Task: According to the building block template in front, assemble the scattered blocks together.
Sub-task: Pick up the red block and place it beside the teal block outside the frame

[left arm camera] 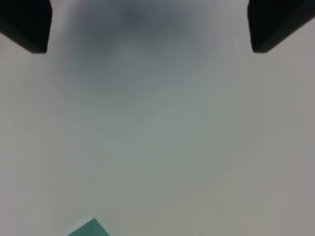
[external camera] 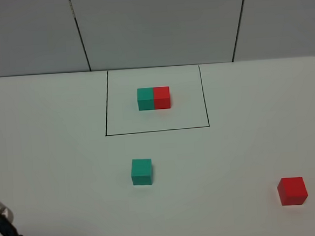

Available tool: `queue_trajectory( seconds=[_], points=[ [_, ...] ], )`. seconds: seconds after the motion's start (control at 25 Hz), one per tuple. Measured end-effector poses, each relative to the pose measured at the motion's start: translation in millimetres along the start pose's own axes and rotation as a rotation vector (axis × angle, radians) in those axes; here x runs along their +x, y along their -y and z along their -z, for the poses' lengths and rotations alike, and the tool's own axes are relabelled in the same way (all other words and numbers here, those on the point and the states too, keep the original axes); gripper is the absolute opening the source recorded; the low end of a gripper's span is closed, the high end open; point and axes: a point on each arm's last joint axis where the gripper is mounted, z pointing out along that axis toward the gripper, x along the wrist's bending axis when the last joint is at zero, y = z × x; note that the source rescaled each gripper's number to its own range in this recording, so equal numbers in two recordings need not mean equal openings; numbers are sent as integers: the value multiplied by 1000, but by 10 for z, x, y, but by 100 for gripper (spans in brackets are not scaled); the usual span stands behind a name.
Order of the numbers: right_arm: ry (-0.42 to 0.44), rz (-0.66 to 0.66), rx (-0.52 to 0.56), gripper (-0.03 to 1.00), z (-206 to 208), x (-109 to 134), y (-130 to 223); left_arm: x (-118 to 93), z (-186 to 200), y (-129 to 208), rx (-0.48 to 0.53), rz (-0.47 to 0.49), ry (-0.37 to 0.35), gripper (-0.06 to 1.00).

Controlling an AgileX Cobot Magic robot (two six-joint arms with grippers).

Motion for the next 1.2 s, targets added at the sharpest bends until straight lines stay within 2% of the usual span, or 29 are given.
queue_trajectory(
  seconds=[0.24, 0.48, 0.68, 0.8, 1.2],
  points=[
    [0, 0, 0, 0, 0, 0, 0, -19, 187, 189, 12, 79, -20, 93],
    [0, 0, 0, 0, 0, 0, 0, -37, 360, 342, -43, 137, -44, 93],
    [0, 0, 0, 0, 0, 0, 0, -76, 309, 512, -39, 183, -47, 93],
    [0, 0, 0, 0, 0, 0, 0, -111, 346, 558, -78, 217, -33, 93],
    [0, 0, 0, 0, 0, 0, 0, -135, 379, 689, -95, 344, -76, 93]
  ],
)
